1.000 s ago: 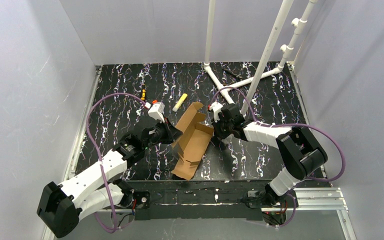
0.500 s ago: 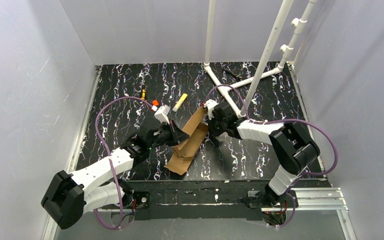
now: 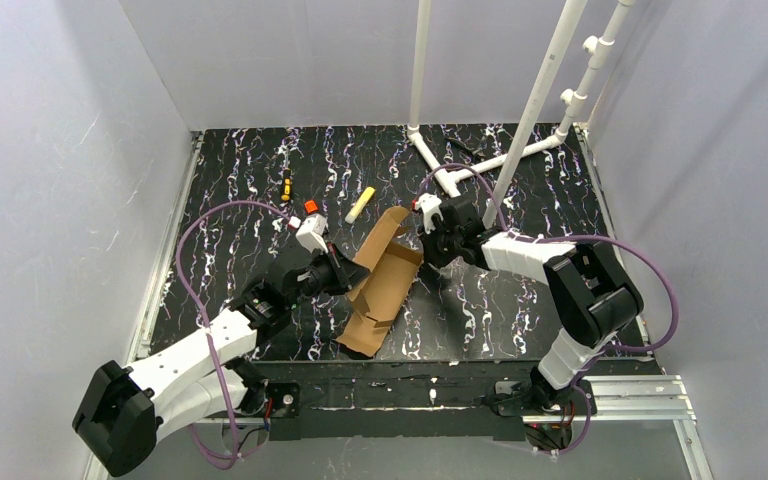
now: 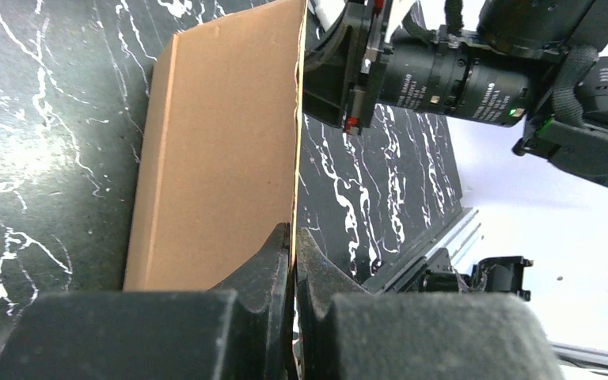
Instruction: Fold the paper box
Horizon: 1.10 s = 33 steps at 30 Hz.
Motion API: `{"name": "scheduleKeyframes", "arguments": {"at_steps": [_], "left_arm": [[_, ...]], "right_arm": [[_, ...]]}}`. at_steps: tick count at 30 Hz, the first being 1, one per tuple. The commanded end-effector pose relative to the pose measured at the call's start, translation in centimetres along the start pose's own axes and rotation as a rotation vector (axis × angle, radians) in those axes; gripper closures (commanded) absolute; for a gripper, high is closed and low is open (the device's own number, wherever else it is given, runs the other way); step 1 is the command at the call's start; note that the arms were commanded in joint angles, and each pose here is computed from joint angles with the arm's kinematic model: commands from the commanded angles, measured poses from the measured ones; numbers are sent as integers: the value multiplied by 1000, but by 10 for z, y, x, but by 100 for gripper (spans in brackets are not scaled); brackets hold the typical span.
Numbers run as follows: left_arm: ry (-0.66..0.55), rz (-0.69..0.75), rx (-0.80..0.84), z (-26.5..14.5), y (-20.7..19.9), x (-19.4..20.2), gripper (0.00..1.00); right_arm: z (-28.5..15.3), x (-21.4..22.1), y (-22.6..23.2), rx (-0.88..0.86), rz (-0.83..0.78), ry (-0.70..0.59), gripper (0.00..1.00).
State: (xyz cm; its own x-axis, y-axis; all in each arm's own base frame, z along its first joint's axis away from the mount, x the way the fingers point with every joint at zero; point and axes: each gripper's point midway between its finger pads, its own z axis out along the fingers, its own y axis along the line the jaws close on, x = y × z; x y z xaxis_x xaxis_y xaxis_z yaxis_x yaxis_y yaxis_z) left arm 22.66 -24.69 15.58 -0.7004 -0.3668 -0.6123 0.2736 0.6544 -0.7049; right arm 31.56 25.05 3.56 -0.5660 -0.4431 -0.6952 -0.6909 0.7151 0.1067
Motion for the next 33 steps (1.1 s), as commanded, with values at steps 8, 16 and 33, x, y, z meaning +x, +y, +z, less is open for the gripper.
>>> {"name": "scheduleKeyframes", "arguments": {"at_steps": [8, 16, 33], "left_arm": [[-92, 76, -84, -5, 11, -23, 100], [-125, -10, -73, -8, 6, -28, 85], [-182, 128, -69, -58, -2, -104, 44]], "right_arm": [[-59, -38, 21, -283, -334, -58, 81], [-49, -30, 13, -250, -282, -18, 80], [-36, -9, 4, -257, -177, 43, 80]]}}
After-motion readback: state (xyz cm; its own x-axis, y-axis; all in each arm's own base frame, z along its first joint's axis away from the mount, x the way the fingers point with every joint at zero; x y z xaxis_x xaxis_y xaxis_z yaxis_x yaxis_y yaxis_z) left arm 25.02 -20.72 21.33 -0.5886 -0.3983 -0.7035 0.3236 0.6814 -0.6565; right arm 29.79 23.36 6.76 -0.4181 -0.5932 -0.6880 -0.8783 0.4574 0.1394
